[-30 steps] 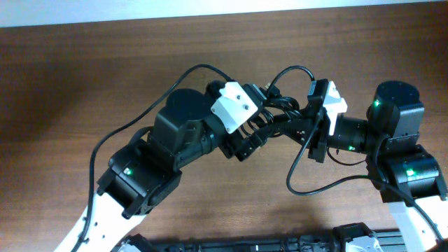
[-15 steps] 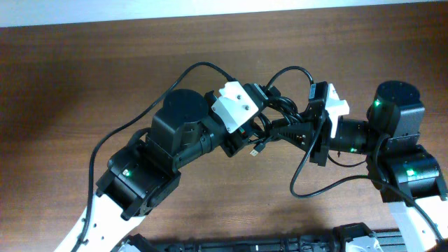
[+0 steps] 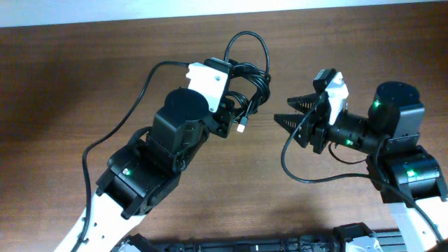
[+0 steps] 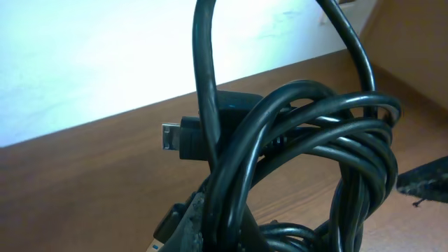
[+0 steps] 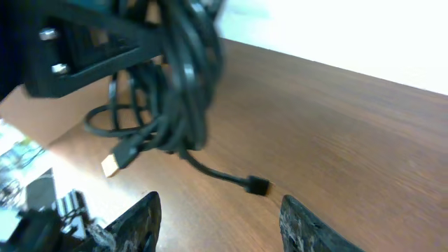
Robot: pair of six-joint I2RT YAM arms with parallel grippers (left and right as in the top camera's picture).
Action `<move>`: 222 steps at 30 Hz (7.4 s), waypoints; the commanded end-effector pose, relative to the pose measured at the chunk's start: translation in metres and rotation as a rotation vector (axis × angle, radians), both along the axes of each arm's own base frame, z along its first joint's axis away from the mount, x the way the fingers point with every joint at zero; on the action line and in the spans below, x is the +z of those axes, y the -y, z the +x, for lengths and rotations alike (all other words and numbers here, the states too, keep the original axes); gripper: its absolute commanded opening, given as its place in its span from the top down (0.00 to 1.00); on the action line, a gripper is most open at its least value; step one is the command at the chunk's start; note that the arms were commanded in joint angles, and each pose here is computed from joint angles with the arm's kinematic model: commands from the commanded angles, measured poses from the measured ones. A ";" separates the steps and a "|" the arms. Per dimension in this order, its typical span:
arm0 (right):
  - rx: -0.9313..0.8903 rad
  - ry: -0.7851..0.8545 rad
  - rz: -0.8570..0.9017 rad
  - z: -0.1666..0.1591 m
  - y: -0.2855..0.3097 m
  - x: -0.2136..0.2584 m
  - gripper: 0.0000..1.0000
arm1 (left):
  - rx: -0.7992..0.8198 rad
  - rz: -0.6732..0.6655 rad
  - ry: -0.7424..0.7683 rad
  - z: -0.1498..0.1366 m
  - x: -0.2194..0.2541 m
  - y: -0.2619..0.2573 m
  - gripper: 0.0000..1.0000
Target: Untangle cables
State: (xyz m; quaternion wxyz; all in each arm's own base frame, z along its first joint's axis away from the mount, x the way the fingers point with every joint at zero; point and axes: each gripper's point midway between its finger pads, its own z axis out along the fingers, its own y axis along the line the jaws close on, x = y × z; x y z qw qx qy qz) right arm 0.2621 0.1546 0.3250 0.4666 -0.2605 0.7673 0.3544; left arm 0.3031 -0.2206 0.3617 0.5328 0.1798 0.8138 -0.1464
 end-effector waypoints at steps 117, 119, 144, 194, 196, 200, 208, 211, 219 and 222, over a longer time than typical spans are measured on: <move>-0.157 0.048 0.046 0.027 0.013 0.024 0.19 | -0.344 -0.405 -0.154 -0.023 0.037 0.032 1.00; -0.197 0.047 0.035 0.032 0.018 0.022 0.19 | -0.400 -0.396 -0.150 -0.030 0.038 0.037 1.00; -0.330 -0.164 -0.079 0.022 0.040 -0.029 0.18 | -0.263 -0.337 -0.063 -0.007 0.039 0.020 1.00; -0.410 0.194 0.002 0.021 0.053 0.055 0.01 | -0.716 -0.301 -0.114 -0.078 0.033 0.073 1.00; -0.450 0.182 -0.015 0.023 0.059 0.050 0.01 | -0.734 -0.298 -0.108 -0.081 0.034 0.073 1.00; -0.589 0.120 -0.090 0.029 0.083 0.031 0.01 | -0.753 -0.283 -0.088 -0.082 0.034 0.074 1.00; -0.736 0.048 -0.188 0.028 0.112 0.008 0.01 | -0.770 -0.237 -0.030 -0.082 0.034 0.073 1.00; -0.806 0.049 -0.221 0.029 0.125 0.006 0.01 | -0.737 -0.218 -0.043 -0.075 0.028 0.067 1.00; -0.976 0.068 -0.349 0.027 0.160 0.003 0.01 | -0.666 -0.203 -0.092 -0.063 0.017 0.050 1.00; -1.004 0.085 -0.399 0.026 0.168 0.004 0.01 | -0.674 -0.190 -0.074 -0.064 0.018 0.049 1.00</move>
